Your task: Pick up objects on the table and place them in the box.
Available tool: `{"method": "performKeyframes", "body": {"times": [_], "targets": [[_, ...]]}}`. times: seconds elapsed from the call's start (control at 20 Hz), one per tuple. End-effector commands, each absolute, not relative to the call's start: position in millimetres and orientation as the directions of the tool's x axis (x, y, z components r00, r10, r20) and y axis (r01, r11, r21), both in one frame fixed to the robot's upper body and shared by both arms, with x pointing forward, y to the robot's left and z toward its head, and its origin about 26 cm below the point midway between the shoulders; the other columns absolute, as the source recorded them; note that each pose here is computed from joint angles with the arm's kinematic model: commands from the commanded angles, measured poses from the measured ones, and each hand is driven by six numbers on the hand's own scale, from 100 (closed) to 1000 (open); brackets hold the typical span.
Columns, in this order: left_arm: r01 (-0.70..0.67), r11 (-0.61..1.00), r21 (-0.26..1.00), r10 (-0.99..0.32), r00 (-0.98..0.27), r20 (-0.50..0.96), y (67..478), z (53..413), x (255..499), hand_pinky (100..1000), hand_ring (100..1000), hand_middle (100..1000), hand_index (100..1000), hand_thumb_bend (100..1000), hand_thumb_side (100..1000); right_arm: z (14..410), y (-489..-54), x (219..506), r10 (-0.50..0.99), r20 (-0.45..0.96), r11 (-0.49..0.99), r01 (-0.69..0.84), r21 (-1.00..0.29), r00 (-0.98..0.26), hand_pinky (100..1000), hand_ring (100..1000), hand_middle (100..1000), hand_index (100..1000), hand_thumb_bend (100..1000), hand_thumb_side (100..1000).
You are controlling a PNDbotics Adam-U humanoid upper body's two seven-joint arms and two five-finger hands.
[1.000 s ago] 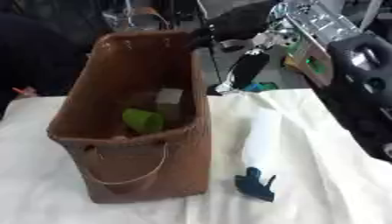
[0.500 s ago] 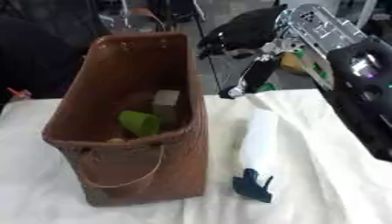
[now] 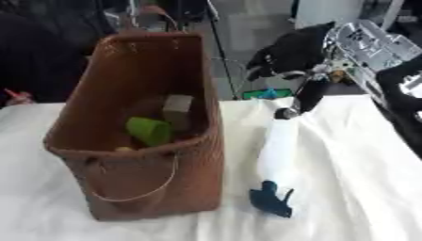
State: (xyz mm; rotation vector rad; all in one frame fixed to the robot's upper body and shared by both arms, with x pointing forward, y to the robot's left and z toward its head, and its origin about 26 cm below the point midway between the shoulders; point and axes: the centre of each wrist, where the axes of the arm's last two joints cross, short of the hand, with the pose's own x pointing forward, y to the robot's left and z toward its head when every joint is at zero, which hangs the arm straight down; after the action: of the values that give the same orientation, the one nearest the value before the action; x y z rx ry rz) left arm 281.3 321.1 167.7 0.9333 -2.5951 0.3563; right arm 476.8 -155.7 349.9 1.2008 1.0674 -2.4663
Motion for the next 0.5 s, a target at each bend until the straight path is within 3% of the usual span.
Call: {"method": "performKeyframes", "body": {"times": [0.05, 0.5], "targets": [[-0.658, 0.747, -0.100, -0.582, -0.719, 0.380, 325, 176, 279, 713, 701, 828, 719, 100, 910, 360, -171, 477, 0.030, -0.753, -0.812, 0.423, -0.401, -0.657, 796, 1000, 1000, 1000, 445, 784], [-0.657, 0.747, -0.100, -0.582, -0.719, 0.379, 325, 176, 279, 713, 701, 829, 719, 100, 914, 346, -153, 473, -0.099, -0.790, -0.794, 0.527, -0.304, -0.605, 796, 1000, 1000, 1000, 479, 777]]}}
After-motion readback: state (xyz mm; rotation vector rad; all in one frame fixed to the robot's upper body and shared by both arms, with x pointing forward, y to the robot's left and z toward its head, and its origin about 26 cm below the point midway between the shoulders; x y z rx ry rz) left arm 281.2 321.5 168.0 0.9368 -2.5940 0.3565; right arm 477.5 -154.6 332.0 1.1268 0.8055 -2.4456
